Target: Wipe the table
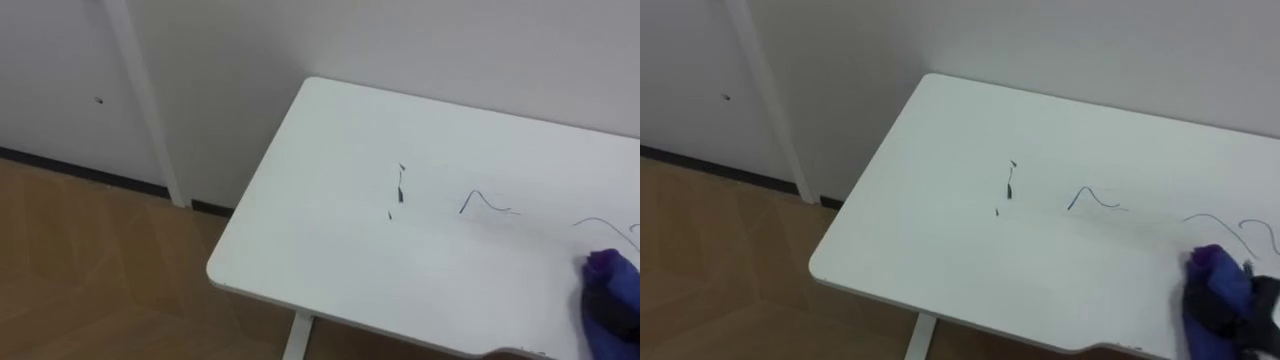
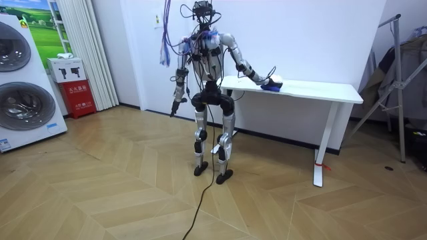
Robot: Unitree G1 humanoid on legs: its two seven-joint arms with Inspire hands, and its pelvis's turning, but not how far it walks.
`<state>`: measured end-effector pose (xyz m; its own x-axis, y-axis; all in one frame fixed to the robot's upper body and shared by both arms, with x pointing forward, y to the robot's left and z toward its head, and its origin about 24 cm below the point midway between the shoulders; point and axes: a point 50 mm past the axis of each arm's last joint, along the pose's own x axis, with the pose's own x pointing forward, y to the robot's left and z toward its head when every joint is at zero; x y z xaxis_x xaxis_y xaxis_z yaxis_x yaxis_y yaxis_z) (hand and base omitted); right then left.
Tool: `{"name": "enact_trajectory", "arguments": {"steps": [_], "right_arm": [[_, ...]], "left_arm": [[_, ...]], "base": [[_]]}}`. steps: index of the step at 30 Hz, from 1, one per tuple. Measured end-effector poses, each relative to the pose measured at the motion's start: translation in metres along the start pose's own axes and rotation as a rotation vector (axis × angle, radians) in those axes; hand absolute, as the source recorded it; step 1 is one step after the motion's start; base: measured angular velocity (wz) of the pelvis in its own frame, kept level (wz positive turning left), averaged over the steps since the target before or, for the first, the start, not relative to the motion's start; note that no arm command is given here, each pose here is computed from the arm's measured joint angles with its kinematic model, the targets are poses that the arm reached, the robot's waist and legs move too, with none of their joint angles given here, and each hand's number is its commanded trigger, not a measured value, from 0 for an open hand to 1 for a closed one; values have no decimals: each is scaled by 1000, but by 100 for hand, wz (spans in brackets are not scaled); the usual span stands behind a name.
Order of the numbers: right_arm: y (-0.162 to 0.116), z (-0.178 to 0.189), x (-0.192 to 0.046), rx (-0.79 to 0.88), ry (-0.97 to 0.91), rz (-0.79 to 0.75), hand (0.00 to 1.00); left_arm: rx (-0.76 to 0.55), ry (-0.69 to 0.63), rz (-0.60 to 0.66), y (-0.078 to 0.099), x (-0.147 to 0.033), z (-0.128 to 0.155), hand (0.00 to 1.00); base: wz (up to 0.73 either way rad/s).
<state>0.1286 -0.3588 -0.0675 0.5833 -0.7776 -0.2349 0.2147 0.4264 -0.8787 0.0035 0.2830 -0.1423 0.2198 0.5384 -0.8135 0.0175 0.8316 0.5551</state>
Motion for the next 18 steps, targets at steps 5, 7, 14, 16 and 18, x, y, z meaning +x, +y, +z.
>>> {"name": "enact_trajectory", "arguments": {"steps": [5, 7, 14, 16, 18], "right_arm": [[11, 82, 18, -32, -130, 68, 100], [16, 141, 17, -77, -318, 109, 100], [9, 260, -1, -226, -732, 150, 100], [14, 250, 4, -251, -693, 184, 100], [25, 229, 10, -287, -622, 247, 100]], "left_arm": [[40, 17, -74, -15, -1, 2, 0], [48, 9, -96, -18, 0, 7, 0], [118, -16, -155, -26, -4, 8, 0], [120, -2, -162, -26, -5, 3, 0], [122, -8, -162, -26, -5, 4, 0]], "base": [[-30], [3], [50], [57], [21]]}}
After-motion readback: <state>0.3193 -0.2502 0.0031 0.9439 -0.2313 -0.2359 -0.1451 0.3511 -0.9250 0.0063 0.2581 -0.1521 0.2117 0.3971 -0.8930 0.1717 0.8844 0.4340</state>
